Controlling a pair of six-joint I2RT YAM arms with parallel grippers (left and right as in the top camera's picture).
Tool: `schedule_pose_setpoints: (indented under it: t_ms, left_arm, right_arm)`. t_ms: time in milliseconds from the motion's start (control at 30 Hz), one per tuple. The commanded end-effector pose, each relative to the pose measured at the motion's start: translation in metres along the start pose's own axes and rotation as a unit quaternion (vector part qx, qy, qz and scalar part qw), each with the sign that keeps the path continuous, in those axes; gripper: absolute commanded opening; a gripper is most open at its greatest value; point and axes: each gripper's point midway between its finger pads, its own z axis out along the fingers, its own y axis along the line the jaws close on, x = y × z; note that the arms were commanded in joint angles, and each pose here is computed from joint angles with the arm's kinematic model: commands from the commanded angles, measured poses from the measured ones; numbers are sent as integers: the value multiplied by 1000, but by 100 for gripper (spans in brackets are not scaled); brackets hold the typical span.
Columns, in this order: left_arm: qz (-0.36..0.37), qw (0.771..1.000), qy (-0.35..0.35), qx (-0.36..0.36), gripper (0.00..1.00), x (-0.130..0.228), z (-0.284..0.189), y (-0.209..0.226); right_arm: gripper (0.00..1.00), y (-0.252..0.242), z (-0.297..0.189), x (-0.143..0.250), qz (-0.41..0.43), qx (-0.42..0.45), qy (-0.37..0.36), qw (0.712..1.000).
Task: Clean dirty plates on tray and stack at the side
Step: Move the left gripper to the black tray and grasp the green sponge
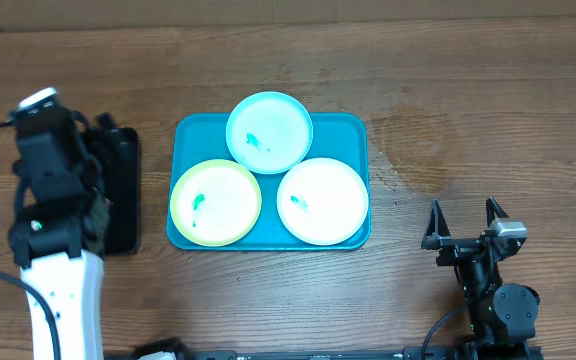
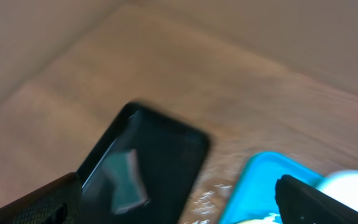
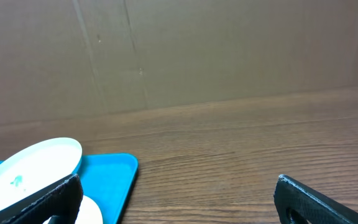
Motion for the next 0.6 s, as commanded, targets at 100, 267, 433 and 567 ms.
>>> schedule_pose_setpoints:
  t_ms: [100, 267, 433, 567]
  left_arm:
    - [-110, 986, 82, -96, 100, 29, 48, 50]
    - [-147, 974, 152, -79, 99, 57, 89, 62]
    - [-179, 955, 225, -66, 100, 92, 118, 72]
    - [-176, 942, 277, -77, 100, 123, 137, 78]
  right_arm:
    - [100, 0, 0, 2, -2, 1, -1, 1000]
    - [100, 0, 0, 2, -2, 1, -1, 1000]
    - [100, 0, 0, 2, -2, 1, -1, 1000]
    - [100, 0, 0, 2, -2, 1, -1, 1000]
